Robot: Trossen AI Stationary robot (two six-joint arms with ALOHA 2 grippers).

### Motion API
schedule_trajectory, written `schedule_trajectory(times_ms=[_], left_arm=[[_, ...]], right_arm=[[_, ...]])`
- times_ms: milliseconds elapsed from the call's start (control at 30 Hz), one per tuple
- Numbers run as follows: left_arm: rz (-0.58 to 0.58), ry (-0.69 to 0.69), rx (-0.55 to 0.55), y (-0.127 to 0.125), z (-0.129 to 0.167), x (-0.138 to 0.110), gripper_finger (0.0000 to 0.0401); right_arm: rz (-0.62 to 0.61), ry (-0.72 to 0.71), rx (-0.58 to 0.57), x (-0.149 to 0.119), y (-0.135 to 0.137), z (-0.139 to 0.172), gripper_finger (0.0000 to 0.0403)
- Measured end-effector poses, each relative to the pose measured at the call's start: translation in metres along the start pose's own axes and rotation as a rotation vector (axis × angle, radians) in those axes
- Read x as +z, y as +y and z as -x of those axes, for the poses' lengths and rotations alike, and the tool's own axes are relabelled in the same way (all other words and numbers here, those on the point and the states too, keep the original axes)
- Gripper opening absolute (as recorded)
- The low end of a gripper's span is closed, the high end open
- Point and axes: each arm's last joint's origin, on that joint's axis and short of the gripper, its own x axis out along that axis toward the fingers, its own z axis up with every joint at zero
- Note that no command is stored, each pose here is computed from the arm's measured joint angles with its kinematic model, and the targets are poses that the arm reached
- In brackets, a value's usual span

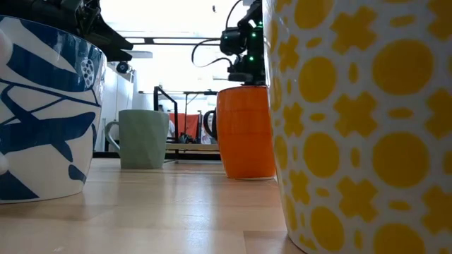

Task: Place coffee mugs
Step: Put the black mug on the shelf

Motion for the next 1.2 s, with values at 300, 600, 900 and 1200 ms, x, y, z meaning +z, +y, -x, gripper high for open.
schedule_trajectory(times_ms=[300, 600, 900, 1200], left_arm=[[0.000, 0.000, 0.000, 0.000, 0.000, 0.000, 0.0172], [0.000, 0.000, 0.000, 0.000, 0.000, 0.000, 0.0172], [-0.001, 0.001, 0.000, 0.000, 0.000, 0.000, 0.0172], [-0.001, 0.003, 0.001, 0.000, 0.000, 0.000, 0.0172]], right_arm=[[-0.006, -0.030, 0.023, 0.003, 0.001, 0.000, 0.0000], [0.005, -0.005, 0.037, 0.005, 0.008, -0.014, 0.0000], [0.043, -0.037, 0.084, 0.009, 0.025, -0.020, 0.0000], [0.020, -0.021, 0.029, 0.006, 0.025, -0.020, 0.0000]])
